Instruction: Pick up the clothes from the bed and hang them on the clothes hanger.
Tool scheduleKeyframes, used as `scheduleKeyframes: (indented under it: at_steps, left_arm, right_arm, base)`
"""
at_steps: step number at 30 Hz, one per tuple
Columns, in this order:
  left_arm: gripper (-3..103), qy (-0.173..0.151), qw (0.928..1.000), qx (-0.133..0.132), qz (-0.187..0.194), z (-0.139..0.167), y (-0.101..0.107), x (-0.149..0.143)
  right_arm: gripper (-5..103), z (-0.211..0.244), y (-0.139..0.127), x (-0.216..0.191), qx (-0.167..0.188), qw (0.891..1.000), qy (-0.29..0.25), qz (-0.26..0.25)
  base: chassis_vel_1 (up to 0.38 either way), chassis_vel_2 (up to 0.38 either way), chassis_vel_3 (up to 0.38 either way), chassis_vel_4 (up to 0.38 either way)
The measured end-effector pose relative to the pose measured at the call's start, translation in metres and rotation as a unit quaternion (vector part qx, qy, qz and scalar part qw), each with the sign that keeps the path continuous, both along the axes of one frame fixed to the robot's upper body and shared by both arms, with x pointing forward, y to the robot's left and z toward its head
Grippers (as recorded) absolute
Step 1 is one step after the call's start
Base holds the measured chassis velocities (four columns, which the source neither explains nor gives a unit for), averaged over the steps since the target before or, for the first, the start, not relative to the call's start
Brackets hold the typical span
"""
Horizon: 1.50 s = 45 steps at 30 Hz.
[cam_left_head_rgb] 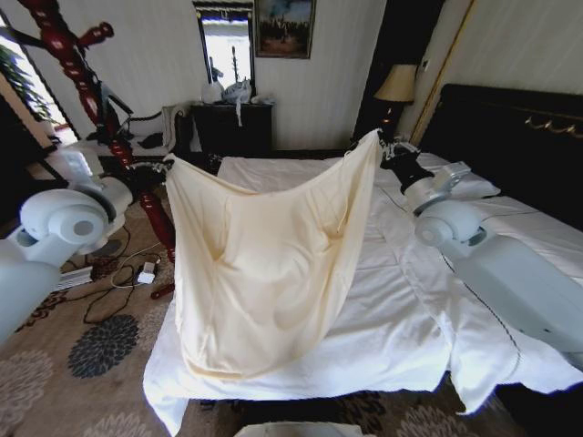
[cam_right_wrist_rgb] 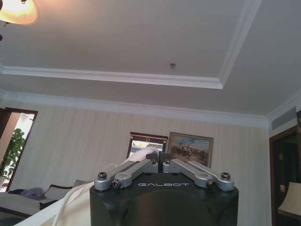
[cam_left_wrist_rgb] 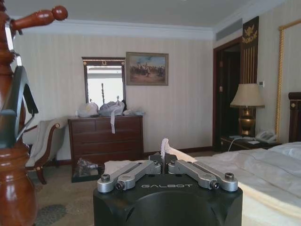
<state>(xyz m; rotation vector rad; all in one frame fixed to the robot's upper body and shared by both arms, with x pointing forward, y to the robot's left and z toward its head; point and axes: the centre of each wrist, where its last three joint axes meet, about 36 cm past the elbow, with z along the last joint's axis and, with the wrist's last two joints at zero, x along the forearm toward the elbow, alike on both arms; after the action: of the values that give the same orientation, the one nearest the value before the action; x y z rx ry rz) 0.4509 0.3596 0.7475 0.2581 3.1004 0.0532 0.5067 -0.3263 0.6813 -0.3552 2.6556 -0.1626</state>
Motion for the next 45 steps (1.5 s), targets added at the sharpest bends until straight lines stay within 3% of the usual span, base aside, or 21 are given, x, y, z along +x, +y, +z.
scheduleKeyframes:
  at_steps: [4, 7, 10, 11, 14, 15, 18, 21, 26, 31, 35, 36, 39, 42, 44, 45]
  left_arm:
    - [2, -0.016, 0.9999, 0.000, 0.000, 0.013, -0.007, -0.015]
    - [2, -0.061, 0.9981, -0.002, 0.010, 0.038, -0.013, -0.038]
    - [2, -0.085, 0.9962, -0.005, 0.021, 0.048, -0.010, -0.042]
    - [2, -0.102, 0.9940, -0.008, 0.039, 0.058, -0.001, -0.040]
    - [2, -0.105, 0.9929, -0.007, 0.054, 0.062, 0.008, -0.034]
    - [2, -0.103, 0.9925, 0.003, 0.065, 0.061, 0.018, -0.028]
    - [2, -0.098, 0.9920, 0.014, 0.078, 0.060, 0.027, -0.024]
    - [2, -0.100, 0.9905, 0.019, 0.093, 0.063, 0.044, -0.017]
    - [2, -0.114, 0.9888, 0.003, 0.096, 0.076, 0.062, -0.011]
    - [2, -0.120, 0.9888, 0.001, 0.089, 0.087, 0.061, -0.022]
    - [2, -0.111, 0.9920, 0.022, 0.055, 0.081, 0.021, -0.046]
    - [2, -0.111, 0.9920, 0.022, 0.055, 0.081, 0.021, -0.046]
    - [2, -0.087, 0.9959, 0.017, 0.019, 0.072, -0.028, -0.080]
    - [2, -0.081, 0.9965, 0.019, 0.008, 0.072, -0.051, -0.104]
    - [2, -0.076, 0.9971, -0.001, -0.002, 0.080, -0.071, -0.140]
    - [2, -0.076, 0.9971, -0.001, -0.002, 0.080, -0.071, -0.140]
  right_arm:
    - [0, 0.012, 0.006, -0.017, -0.003, 1.000, -0.011, 0.009]
    - [0, 0.041, 0.015, -0.047, -0.006, 0.998, -0.045, 0.031]
    - [0, 0.058, 0.014, -0.051, -0.001, 0.996, -0.074, 0.039]
    - [0, 0.071, 0.006, -0.042, 0.007, 0.995, -0.096, 0.034]
    - [0, 0.076, 0.001, -0.026, 0.018, 0.995, -0.100, 0.025]
    - [0, 0.076, 0.002, -0.002, 0.035, 0.995, -0.095, 0.021]
    - [0, 0.071, 0.016, 0.033, 0.057, 0.995, -0.084, 0.024]
    - [0, 0.071, 0.051, 0.081, 0.078, 0.993, -0.080, 0.043]
    - [0, 0.089, 0.074, 0.104, 0.091, 0.990, -0.098, 0.052]
    - [0, 0.096, 0.075, 0.093, 0.095, 0.987, -0.111, 0.061]
    - [0, 0.067, 0.063, 0.041, 0.078, 0.990, -0.100, 0.066]
    - [0, 0.067, 0.063, 0.041, 0.078, 0.990, -0.100, 0.066]
    - [0, 0.055, 0.046, -0.027, 0.043, 0.993, -0.096, 0.049]
    - [0, 0.059, 0.041, -0.062, 0.036, 0.994, -0.099, 0.040]
    - [0, 0.069, 0.043, -0.106, 0.029, 0.993, -0.106, 0.034]
    - [0, 0.069, 0.043, -0.106, 0.029, 0.993, -0.106, 0.034]
  base:
    - [0.000, 0.000, 0.000, 0.000]
    - [0.000, 0.000, 0.000, 0.000]
    - [0.000, 0.000, 0.000, 0.000]
    - [0.000, 0.000, 0.000, 0.000]
    - [0.000, 0.000, 0.000, 0.000]
    - [0.000, 0.000, 0.000, 0.000]
    - [0.000, 0.000, 0.000, 0.000]
    - [0.000, 0.000, 0.000, 0.000]
    - [0.000, 0.000, 0.000, 0.000]
    - [0.000, 0.000, 0.000, 0.000]
    - [0.000, 0.000, 0.000, 0.000]
    - [0.000, 0.000, 0.000, 0.000]
    - [0.000, 0.000, 0.000, 0.000]
    - [0.000, 0.000, 0.000, 0.000]
    - [0.000, 0.000, 0.000, 0.000]
    - [0.000, 0.000, 0.000, 0.000]
